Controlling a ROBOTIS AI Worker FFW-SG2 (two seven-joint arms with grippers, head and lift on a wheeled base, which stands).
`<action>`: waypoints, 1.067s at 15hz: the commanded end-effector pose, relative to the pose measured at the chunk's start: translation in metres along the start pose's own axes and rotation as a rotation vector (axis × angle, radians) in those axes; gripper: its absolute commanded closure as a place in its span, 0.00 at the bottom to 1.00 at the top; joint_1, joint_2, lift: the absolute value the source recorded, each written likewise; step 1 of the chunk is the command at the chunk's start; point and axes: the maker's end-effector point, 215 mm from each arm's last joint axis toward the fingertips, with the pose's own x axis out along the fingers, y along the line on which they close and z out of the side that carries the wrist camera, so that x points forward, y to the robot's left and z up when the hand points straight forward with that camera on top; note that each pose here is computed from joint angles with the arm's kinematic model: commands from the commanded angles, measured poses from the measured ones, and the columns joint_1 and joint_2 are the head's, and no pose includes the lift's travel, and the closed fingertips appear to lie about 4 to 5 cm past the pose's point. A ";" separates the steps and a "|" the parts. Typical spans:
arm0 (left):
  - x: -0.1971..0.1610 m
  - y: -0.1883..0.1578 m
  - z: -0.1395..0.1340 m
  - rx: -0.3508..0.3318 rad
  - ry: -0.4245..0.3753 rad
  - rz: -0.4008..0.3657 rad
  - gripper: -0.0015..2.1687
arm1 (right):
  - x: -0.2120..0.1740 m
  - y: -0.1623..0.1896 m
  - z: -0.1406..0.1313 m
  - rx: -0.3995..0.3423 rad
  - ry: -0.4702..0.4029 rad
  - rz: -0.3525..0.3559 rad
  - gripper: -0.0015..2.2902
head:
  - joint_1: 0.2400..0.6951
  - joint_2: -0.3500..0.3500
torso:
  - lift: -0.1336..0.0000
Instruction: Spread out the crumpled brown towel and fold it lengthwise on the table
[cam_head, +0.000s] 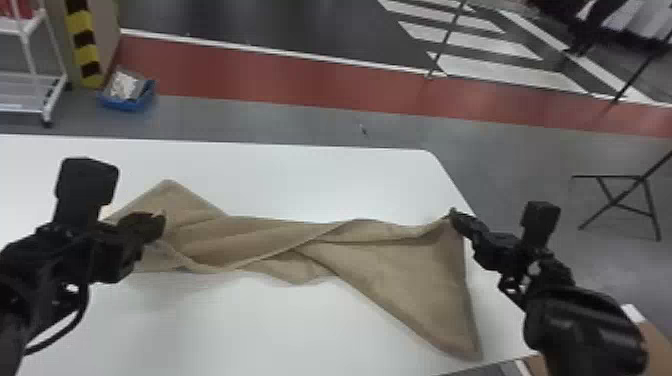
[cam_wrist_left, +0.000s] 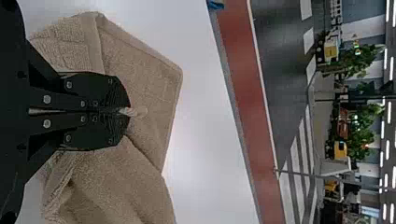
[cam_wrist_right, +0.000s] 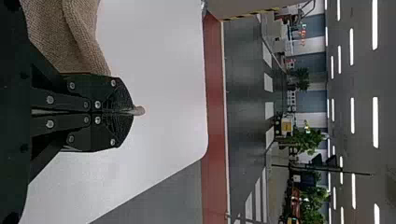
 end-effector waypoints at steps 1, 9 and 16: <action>-0.022 0.014 0.025 -0.088 -0.064 -0.017 0.64 | -0.004 0.003 0.002 -0.001 -0.006 0.008 0.72 | 1.00 0.00 | 0.07; -0.145 0.120 0.108 -0.401 -0.295 0.117 0.64 | -0.043 0.008 0.120 0.041 -0.136 0.053 0.72 | 0.97 0.07 | 0.07; -0.089 0.212 0.169 -0.461 -0.495 0.281 0.64 | 0.090 0.106 0.215 -0.048 -0.200 0.177 0.72 | 0.73 0.27 | 0.07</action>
